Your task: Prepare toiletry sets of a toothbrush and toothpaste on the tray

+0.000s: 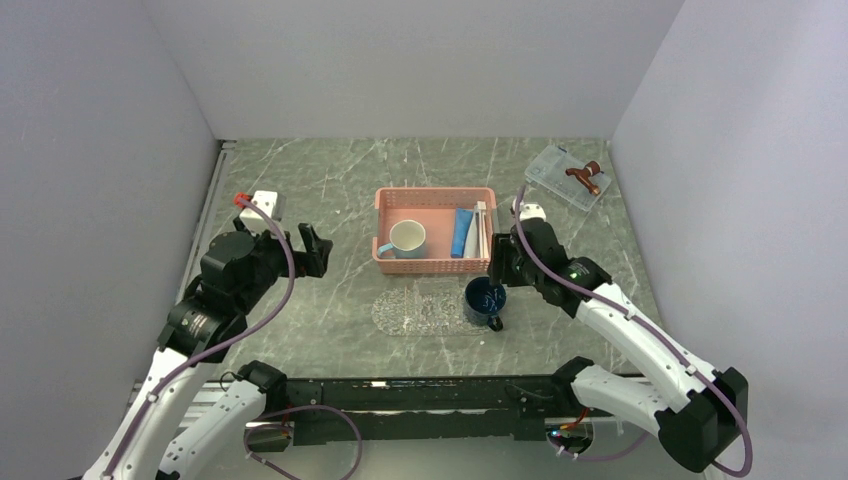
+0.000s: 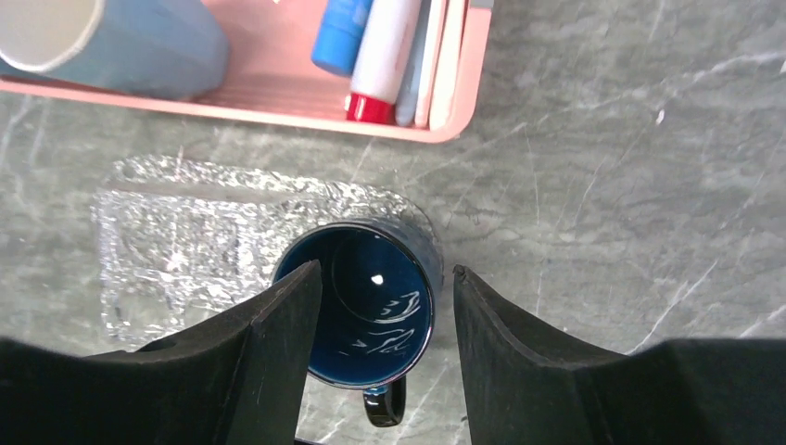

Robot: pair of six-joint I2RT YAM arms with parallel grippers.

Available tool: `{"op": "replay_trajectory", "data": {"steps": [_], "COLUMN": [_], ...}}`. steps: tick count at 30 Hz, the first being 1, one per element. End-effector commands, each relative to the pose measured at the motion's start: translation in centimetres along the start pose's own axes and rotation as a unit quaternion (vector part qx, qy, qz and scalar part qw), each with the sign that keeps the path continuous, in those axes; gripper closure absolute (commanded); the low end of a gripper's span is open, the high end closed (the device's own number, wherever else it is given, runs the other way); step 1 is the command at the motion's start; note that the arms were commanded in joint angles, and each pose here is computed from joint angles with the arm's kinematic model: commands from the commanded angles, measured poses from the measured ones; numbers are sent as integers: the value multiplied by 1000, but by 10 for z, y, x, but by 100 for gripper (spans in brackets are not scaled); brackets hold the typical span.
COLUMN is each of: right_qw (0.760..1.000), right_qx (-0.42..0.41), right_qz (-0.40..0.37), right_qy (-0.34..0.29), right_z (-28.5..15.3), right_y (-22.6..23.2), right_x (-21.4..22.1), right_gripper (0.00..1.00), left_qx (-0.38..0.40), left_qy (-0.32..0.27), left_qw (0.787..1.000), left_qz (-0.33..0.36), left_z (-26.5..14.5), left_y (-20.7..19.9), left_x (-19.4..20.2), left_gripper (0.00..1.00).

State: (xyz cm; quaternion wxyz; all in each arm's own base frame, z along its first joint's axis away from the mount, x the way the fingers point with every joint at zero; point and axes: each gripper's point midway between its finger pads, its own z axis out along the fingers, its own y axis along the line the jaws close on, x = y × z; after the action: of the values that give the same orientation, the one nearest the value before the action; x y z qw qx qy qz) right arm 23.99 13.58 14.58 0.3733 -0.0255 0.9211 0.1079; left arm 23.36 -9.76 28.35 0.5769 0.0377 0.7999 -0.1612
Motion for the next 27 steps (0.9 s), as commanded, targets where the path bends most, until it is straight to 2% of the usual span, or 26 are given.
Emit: {"op": "replay_trajectory", "data": {"steps": [1,9,14,18,23,27], "right_qw": [999,998,997,996,995,995], "right_qx": [2,-19,-35,-46,-54,-63], "right_qz": [2,-7,-1,-2,-5,-7], "right_qy": [-36,-52,-69,-71,-78,-78], "right_z": [-23,-41,-48,-52,-57,-60], "right_y": [1,6,8,10,10,12], "right_x": [-28,-38,-40,-38,-36,-34], "right_gripper": [43,42,41,40,40,40], "left_qx": [40,119,188,184,164,149], "left_qy": [8,64,111,139,184,227], "left_qw": [999,990,975,969,961,949], "left_qz": [-3,27,49,89,125,161], "left_z": [5,21,28,42,70,97], "left_y": [-18,-48,-80,-96,-99,-99], "left_x": [-9,-5,1,1,9,19], "left_gripper": [1,1,6,10,23,27]}}
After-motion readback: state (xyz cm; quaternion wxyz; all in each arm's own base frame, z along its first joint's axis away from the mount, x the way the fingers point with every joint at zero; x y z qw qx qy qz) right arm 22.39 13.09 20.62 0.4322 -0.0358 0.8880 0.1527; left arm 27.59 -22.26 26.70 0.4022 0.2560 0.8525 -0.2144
